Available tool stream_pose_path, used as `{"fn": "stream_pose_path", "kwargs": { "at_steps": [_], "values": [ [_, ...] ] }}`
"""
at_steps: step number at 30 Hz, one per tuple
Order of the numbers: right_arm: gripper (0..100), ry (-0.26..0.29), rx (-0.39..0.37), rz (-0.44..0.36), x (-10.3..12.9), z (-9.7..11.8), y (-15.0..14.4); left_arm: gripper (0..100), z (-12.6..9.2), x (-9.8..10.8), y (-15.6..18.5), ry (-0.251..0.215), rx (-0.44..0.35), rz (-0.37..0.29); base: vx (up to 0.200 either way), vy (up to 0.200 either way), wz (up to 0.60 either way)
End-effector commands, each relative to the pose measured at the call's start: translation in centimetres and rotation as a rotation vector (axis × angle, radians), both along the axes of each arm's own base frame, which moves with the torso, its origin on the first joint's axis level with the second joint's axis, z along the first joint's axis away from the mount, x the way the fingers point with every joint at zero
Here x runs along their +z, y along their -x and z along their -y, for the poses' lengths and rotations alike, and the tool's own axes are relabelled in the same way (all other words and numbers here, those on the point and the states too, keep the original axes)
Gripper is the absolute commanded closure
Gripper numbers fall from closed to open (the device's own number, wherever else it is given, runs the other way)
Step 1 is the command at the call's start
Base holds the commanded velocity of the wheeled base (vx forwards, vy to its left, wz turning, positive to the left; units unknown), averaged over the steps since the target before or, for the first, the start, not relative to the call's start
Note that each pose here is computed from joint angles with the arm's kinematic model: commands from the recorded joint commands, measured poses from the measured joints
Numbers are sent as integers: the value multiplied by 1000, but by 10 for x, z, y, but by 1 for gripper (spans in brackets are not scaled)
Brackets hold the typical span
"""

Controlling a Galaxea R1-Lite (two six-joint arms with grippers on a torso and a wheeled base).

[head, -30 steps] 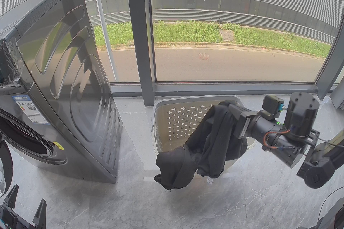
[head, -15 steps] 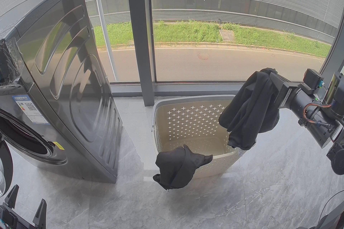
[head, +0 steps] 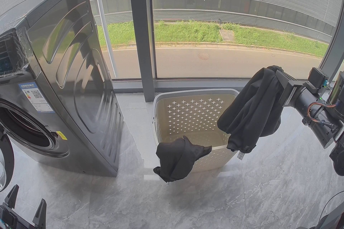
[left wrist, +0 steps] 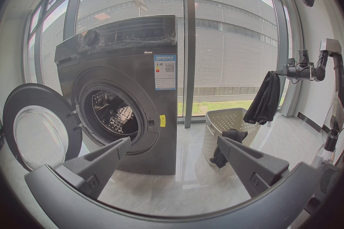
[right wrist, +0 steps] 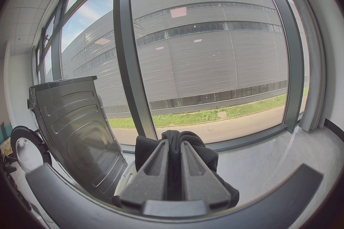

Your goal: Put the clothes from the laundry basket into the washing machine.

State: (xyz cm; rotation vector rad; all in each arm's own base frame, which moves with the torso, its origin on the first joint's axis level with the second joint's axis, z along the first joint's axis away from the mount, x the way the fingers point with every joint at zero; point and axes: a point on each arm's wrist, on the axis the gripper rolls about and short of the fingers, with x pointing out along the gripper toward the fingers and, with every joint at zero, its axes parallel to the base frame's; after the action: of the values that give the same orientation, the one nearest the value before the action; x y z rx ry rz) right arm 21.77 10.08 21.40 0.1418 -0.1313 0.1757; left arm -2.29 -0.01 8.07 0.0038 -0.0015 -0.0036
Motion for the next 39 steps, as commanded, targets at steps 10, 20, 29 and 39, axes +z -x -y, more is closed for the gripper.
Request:
{"fn": "stream_pose_path", "kwargs": {
  "at_steps": [10,20,29,39],
  "values": [
    [100,-2,19,-6,-2,-1,3,0,0,-4,0,15,2,2,0,200,0],
    [100,2,29,-12,-4,-3,1,0,0,-4,0,15,2,2,0,200,0],
    [100,-1,45,-6,-2,-5,5,0,0,-4,0,13,1,2,0,200,0],
    [100,5,62,-19,-6,-9,5,0,0,-4,0,16,1,2,0,200,0]
  ]
}}
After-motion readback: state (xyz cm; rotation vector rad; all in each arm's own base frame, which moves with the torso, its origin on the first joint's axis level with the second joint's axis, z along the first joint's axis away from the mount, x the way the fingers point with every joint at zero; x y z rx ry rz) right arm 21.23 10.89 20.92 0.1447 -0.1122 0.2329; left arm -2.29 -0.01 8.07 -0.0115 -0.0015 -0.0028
